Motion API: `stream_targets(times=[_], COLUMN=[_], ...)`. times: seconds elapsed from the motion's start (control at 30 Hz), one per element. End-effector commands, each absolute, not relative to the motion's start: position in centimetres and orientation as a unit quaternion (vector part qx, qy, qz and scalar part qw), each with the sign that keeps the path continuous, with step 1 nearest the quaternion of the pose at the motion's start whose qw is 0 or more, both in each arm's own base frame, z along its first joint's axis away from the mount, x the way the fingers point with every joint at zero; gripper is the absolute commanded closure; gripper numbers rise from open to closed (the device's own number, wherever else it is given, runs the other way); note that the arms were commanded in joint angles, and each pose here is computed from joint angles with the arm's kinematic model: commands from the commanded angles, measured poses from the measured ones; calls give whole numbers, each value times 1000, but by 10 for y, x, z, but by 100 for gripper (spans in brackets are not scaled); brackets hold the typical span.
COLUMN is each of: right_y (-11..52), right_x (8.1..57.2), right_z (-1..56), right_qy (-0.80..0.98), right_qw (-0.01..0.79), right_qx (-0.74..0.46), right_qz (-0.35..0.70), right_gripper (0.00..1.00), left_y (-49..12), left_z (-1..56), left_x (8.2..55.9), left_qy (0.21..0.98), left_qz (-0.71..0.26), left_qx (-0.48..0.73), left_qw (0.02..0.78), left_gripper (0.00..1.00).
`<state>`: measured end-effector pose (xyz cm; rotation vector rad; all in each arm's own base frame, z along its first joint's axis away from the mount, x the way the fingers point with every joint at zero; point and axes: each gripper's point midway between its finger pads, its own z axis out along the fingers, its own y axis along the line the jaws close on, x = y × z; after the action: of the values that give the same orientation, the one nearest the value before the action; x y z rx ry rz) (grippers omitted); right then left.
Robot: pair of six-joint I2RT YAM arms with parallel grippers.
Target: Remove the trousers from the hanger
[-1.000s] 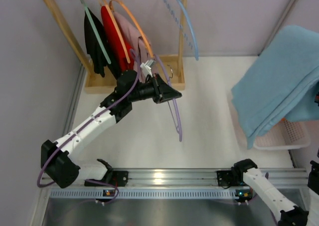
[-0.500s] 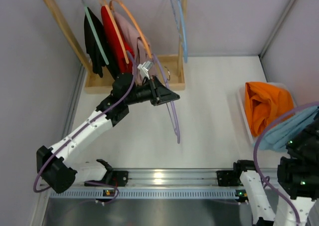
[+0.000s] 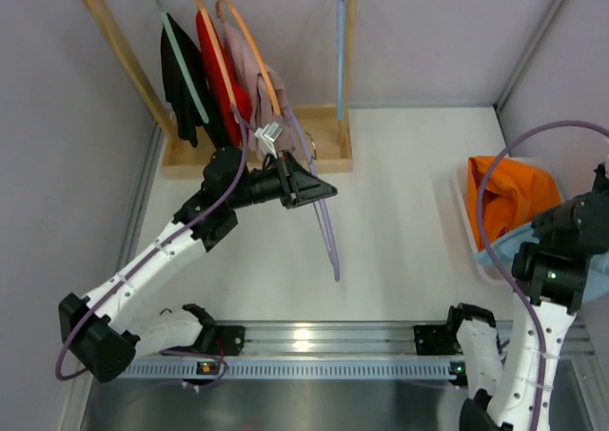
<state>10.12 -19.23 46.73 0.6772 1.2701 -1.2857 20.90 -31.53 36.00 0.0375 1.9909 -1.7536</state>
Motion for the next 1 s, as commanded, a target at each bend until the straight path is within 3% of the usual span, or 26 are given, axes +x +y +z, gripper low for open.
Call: stream_targets(times=[0.0, 0.13, 0.33, 0.57, 0.8, 0.97], right_y=[-200, -206, -221, -212, -190, -166], right_x=[117, 148, 238, 340, 389, 405], right_z=[487, 484, 444, 363, 275, 215], right_qy=[504, 512, 579, 678, 770, 818], right_qw=[593, 593, 591, 596, 552, 526], right_qx=[295, 270, 225, 123, 87, 80], right_qz=[-555, -560, -516, -413, -307, -216], right_gripper=[100, 100, 100, 100, 100, 82], left_y=[-309, -305, -305, -304, -307, -311], left_z=[390, 393, 395, 387, 387, 383], left_x=[194, 187, 183, 181, 183, 187], left_qy=[689, 685, 682, 685, 685, 687], left_qz=[-671, -675, -677, -672, -669, -663], left_qx=[44, 47, 62, 71, 83, 100], left_qw=[269, 271, 269, 273, 275, 281], left_gripper=[100, 100, 100, 100, 100, 100])
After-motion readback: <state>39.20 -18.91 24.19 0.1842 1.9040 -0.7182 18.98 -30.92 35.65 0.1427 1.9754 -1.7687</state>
